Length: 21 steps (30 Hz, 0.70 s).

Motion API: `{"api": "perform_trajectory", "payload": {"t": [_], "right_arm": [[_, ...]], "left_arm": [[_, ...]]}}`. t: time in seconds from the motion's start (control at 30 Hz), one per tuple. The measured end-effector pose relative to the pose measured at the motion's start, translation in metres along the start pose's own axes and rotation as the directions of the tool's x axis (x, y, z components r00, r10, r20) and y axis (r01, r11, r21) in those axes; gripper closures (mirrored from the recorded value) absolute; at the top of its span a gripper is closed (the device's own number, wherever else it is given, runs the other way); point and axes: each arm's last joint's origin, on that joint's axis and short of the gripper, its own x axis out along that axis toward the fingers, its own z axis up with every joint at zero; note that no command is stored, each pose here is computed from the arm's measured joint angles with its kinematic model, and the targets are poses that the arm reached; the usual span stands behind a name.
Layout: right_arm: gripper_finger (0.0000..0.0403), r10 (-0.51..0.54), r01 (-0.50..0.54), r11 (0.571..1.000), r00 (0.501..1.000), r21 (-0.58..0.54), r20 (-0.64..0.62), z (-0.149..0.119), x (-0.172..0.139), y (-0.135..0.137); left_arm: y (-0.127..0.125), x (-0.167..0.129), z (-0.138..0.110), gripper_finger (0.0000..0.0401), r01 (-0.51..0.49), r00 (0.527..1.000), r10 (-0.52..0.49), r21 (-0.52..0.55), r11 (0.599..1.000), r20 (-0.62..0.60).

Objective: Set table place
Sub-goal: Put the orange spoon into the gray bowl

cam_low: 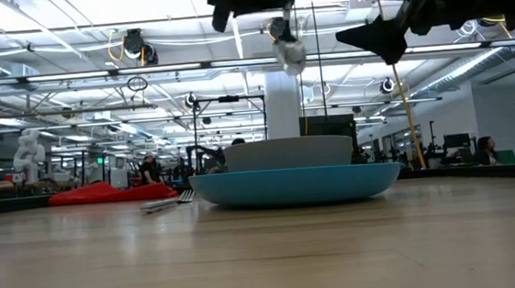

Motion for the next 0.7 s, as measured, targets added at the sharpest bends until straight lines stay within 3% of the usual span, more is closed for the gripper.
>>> {"api": "perform_trajectory", "payload": {"t": [0.17, 0.3, 0.47, 0.7], "right_arm": [[0.0054, 0.007, -0.007, 0.999, 1.0, 0.037, -0.008, 0.011, -0.001, 0.004], [0.0054, 0.006, -0.006, 1.0, 0.998, -0.009, -0.066, 0.041, 0.007, 0.017], [0.0055, 0.024, -0.034, 0.995, 0.994, -0.095, -0.102, 0.075, 0.02, 0.032], [0.0055, 0.101, -0.112, 0.983, 0.992, -0.143, -0.08, 0.084, 0.036, 0.049]], "left_arm": [[-0.006, -0.006, -0.008, 0.0367, -0.001, 0.994, 0.001, 0.003, 1.0, -0.106], [-0.012, -0.01, -0.014, 0.0367, 0.026, 0.985, -0.027, -0.008, 1.0, -0.173], [-0.02, -0.013, -0.014, 0.0367, 0.113, 0.976, -0.117, -0.035, 0.993, -0.183], [-0.031, -0.016, -0.017, 0.0367, 0.159, 0.965, -0.166, -0.049, 0.986, -0.201]]}}
